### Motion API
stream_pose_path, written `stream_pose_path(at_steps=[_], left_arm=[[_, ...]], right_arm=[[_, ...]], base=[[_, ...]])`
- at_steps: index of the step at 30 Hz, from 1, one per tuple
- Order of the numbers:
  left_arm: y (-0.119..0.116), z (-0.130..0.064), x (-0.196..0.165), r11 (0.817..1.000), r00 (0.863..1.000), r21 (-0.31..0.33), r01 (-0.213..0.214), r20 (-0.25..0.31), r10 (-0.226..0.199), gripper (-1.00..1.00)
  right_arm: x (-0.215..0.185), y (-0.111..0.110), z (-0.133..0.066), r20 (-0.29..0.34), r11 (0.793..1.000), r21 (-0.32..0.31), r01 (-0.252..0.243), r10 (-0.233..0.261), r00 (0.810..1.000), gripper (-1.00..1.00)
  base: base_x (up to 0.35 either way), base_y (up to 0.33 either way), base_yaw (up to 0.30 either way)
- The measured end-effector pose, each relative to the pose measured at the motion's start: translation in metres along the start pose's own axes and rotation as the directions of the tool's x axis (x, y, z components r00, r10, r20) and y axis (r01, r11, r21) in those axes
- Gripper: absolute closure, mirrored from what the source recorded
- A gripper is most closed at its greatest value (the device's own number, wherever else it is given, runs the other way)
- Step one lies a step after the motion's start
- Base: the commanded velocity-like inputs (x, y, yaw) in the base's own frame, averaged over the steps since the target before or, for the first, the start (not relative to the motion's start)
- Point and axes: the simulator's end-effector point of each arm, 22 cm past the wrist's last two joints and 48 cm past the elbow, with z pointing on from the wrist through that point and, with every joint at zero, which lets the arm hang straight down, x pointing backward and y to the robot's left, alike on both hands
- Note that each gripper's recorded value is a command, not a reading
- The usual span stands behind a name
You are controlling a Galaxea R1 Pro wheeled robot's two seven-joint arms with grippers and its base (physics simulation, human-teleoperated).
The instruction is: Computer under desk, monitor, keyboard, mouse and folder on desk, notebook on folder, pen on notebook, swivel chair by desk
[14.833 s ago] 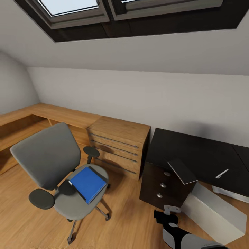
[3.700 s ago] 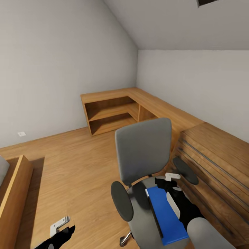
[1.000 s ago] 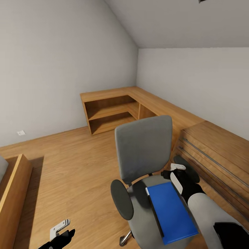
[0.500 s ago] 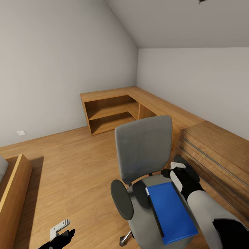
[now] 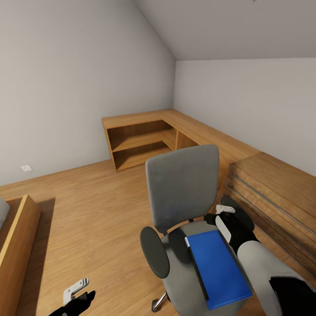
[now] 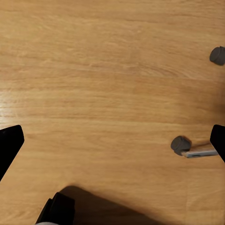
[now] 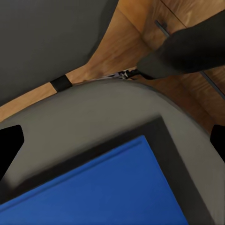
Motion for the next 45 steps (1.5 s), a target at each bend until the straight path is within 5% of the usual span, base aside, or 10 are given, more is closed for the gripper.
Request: stream_pose_path(at_steps=[45], left_arm=[[0.009, 0.044, 0.022, 1.000, 1.000, 0.001, 0.000, 0.001, 0.000, -1.00]], right_arm=[[0.042, -0.003, 0.044, -0.012, 1.000, 0.008, -0.001, 0.001, 1.000, -1.00]], base=[[0.000, 0.000, 0.000]])
